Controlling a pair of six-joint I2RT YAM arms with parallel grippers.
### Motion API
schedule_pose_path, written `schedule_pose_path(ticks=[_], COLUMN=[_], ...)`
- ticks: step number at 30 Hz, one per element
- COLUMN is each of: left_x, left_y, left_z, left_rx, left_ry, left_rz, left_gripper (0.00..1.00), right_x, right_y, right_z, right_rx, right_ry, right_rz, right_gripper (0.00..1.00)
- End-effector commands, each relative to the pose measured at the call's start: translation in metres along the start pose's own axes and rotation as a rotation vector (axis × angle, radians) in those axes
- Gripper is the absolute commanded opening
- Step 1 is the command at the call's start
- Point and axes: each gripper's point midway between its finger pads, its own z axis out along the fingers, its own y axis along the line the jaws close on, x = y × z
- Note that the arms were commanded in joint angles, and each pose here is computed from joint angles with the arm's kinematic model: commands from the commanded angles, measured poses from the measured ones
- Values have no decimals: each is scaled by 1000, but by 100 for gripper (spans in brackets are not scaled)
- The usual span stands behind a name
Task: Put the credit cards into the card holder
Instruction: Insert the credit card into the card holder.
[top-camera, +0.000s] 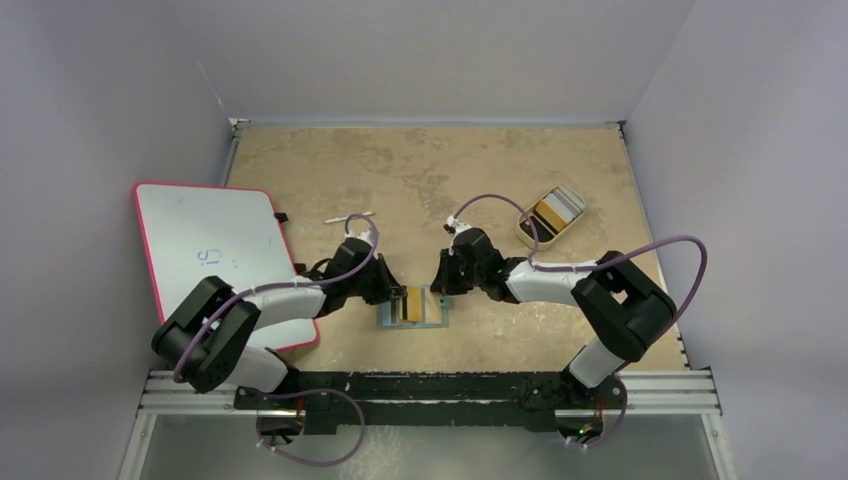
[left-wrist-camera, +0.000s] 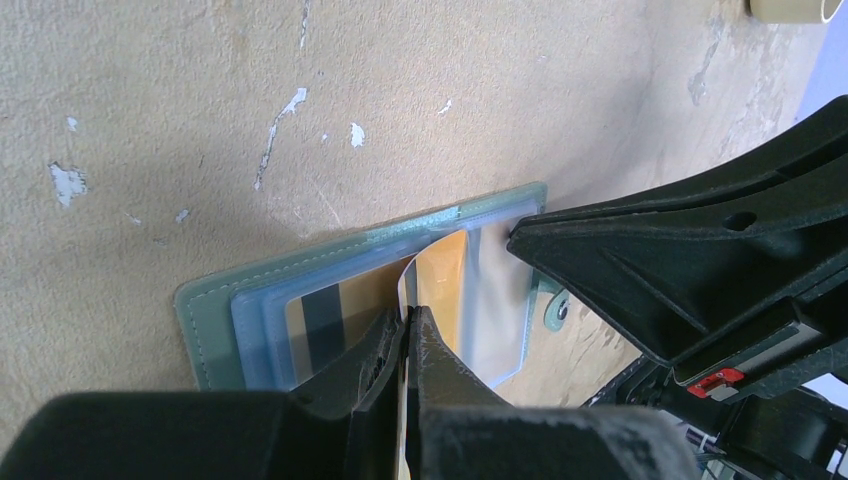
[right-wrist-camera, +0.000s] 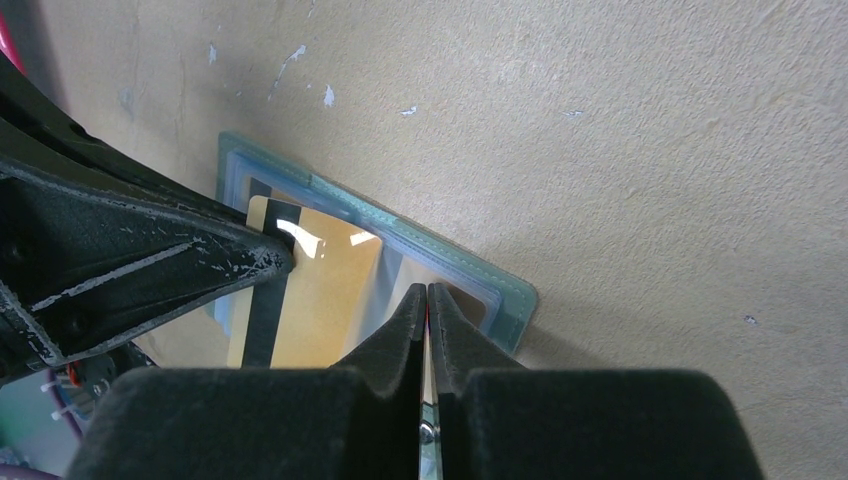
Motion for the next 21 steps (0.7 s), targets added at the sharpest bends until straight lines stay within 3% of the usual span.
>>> schedule_pose_path(ticks=[1, 6, 14, 21], left_x=[25, 25, 26, 13], left_y=[26, 29, 27, 14], left_z=[-4, -4, 2, 12], left_rx=[-105, -118, -103, -31], left_ry=[102, 105, 103, 26], left_rz=[38, 41, 17, -33], left_gripper=[0, 0, 0, 0], right_x=[19, 10, 4, 6], right_y=[-19, -5, -5, -10], right_z=[-4, -10, -17, -21], right_rx=[90, 48, 62, 85], right_ry=[55, 31, 8, -5], right_rz=[1, 4, 9, 30], right_gripper=[7, 16, 18, 20])
